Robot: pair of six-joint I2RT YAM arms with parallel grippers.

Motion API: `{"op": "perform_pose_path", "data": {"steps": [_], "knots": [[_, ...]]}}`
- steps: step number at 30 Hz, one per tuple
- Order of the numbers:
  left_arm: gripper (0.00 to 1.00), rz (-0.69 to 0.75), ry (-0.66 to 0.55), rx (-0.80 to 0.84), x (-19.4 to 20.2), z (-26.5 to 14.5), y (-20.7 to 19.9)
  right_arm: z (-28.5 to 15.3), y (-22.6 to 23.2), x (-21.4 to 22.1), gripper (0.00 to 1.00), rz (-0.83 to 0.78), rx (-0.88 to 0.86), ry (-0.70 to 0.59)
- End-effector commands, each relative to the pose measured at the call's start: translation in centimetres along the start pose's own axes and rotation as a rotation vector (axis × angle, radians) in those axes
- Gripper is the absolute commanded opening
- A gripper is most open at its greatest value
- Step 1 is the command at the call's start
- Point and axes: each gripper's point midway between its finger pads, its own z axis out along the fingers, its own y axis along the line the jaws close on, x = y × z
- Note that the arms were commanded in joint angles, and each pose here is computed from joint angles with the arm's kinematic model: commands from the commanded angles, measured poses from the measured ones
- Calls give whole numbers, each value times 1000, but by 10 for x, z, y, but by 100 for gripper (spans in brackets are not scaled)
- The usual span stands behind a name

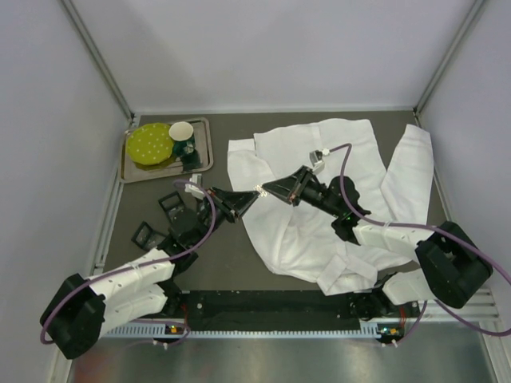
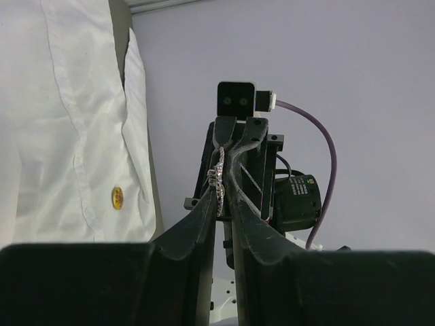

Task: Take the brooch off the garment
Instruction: Adjust the brooch.

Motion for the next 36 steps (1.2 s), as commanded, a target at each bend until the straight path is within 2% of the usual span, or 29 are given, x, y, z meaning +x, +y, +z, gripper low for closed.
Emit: {"op": "perform_pose_path", "data": {"steps": [1, 7, 10, 11, 12, 13, 16, 18, 19, 22, 30, 36], "knots": [[18, -12, 5, 117, -1, -3, -28, 9, 31, -5, 0, -55, -96, -14], [13, -10, 0, 121, -3, -6, -27, 12, 29, -2, 0, -52, -94, -9], [6, 1, 0, 128, -4, -7, -30, 13, 30, 0, 0, -54, -91, -5], [0, 8, 4, 130, -4, -7, -31, 13, 28, 1, 1, -58, -82, -1], [0, 23, 0, 129, -5, -7, -31, 14, 28, 1, 5, -61, -77, 0], [0, 27, -1, 109, -5, -6, -29, 14, 27, 1, 17, -63, -66, 1], [0, 51, -30, 91, -10, -10, -26, 12, 19, -1, 37, -79, -10, -10], [0, 59, -51, 58, -14, -15, -19, 8, 14, -3, 44, -99, 46, -22], [0, 60, -85, 38, -20, -18, -13, 6, 11, -5, 56, -105, 73, -27], [0, 79, -142, -15, -32, -27, -3, -4, -2, -14, 68, -145, 179, -49], [0, 151, -337, -176, -73, -54, 22, -43, -13, -50, 72, -205, 285, -136], [0, 274, -517, -357, -113, -76, 37, -53, -12, -51, 72, -268, 310, -122]]}}
